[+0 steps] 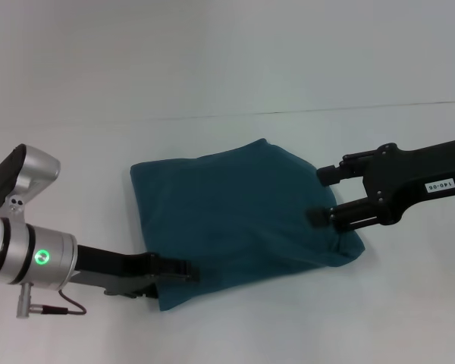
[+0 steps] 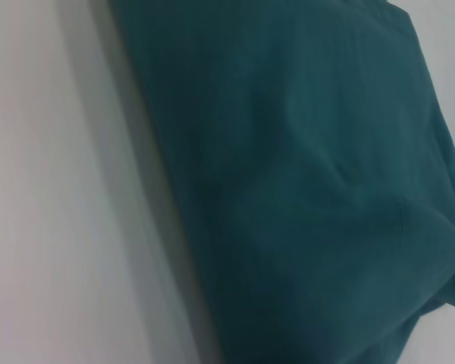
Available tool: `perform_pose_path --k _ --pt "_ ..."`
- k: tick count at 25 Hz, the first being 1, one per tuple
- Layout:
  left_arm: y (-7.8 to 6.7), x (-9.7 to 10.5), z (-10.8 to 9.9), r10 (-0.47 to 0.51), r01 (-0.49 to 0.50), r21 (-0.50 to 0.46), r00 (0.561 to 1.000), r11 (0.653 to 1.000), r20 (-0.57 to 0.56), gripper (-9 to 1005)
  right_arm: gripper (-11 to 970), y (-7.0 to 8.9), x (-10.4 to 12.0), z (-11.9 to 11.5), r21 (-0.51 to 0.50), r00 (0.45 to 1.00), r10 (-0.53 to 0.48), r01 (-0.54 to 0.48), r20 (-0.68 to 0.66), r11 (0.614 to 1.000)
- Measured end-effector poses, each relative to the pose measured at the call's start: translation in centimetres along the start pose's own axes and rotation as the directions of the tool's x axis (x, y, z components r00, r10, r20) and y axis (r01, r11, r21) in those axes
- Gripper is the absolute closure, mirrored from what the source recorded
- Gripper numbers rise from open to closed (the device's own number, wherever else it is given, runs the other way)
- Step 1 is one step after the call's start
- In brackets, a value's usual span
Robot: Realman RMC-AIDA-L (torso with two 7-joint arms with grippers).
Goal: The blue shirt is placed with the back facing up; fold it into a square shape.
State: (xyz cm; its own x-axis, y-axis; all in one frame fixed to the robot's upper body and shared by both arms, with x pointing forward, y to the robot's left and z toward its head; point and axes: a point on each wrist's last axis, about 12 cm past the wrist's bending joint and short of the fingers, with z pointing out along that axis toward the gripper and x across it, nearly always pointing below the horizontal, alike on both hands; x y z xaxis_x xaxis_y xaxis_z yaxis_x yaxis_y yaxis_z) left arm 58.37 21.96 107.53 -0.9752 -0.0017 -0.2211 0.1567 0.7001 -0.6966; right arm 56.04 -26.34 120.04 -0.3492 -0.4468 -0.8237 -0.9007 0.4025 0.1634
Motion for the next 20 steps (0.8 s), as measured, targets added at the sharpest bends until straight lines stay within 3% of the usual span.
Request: perform_pose_path --k 11,20 --pt "-0.58 -0.04 0.31 0.055 -0.055 0.018 0.998 0.998 -0.015 126 132 -0.40 0.77 -0.09 0.033 1.000 0.010 -0.010 0.004 0.999" --pt "-0.83 -0.08 0.88 0.071 -0.071 0.007 0.997 0.997 -0.012 468 133 -0.47 0.87 -0.23 0.039 1.000 0.013 -0.013 0.009 0.999"
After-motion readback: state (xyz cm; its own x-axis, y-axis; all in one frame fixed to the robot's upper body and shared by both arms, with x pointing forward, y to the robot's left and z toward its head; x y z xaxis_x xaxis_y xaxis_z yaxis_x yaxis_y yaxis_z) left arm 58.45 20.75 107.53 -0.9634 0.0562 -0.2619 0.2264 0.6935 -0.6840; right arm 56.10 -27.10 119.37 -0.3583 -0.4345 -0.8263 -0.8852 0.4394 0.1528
